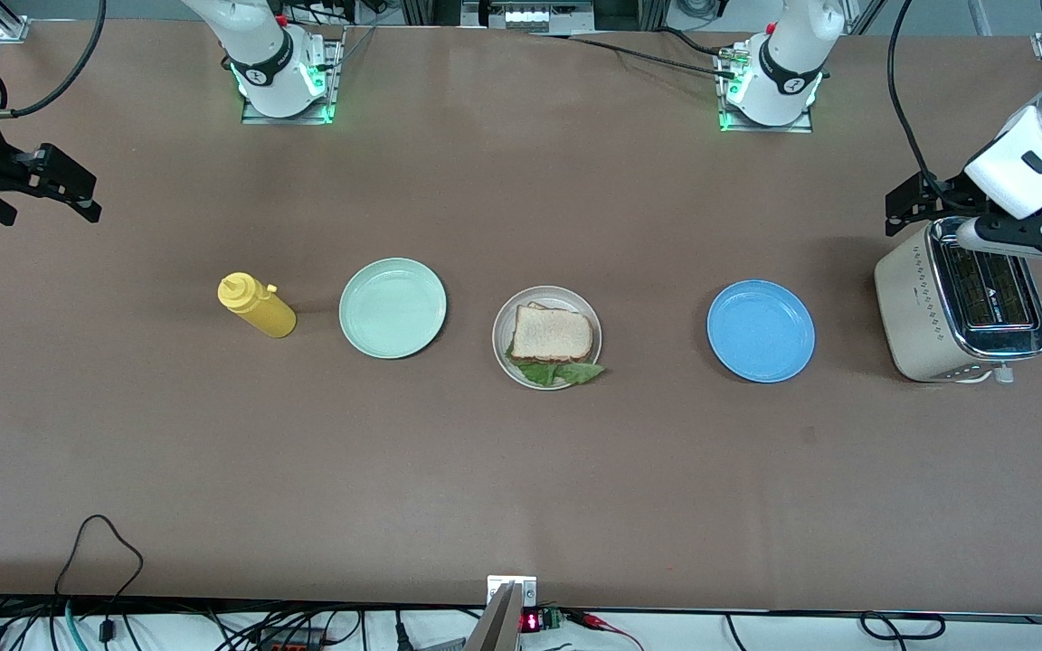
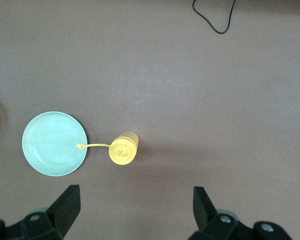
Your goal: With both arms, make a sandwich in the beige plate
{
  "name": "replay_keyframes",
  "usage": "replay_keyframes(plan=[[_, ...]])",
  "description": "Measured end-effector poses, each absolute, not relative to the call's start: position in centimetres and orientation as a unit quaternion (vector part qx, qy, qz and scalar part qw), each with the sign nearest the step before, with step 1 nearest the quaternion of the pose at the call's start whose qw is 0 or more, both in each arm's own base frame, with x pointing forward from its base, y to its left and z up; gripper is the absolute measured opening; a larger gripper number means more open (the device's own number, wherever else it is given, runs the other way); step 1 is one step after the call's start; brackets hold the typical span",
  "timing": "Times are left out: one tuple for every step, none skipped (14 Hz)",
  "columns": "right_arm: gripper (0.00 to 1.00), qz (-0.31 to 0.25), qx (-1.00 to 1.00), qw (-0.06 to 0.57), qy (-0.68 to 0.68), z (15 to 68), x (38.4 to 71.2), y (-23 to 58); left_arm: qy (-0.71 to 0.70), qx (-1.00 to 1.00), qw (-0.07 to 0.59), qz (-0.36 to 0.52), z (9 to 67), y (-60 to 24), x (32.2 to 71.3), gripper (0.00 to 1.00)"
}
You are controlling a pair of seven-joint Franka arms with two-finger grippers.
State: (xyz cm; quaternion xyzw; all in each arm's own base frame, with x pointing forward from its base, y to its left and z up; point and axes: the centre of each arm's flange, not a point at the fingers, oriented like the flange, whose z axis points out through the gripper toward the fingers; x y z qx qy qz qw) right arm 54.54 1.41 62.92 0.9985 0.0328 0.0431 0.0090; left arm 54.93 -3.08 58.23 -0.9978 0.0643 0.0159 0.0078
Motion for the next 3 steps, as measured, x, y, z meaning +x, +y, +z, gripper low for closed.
replay_keyframes(plan=[[1.00,0.043,0.998,0.009,0.033,62.92,54.54,1.41,0.064,-0.998,0.008,0.017,58.17,-3.02,55.04,1.00],[1.00,0.043,0.998,0.009,0.033,62.92,54.54,1.41,0.063,-0.998,0.008,0.017,58.12,-3.02,55.10,1.00],[1.00,0.043,0.998,0.009,0.033,62.92,54.54,1.41,0.063,-0.998,0.007,0.017,58.10,-3.02,55.12,1.00]])
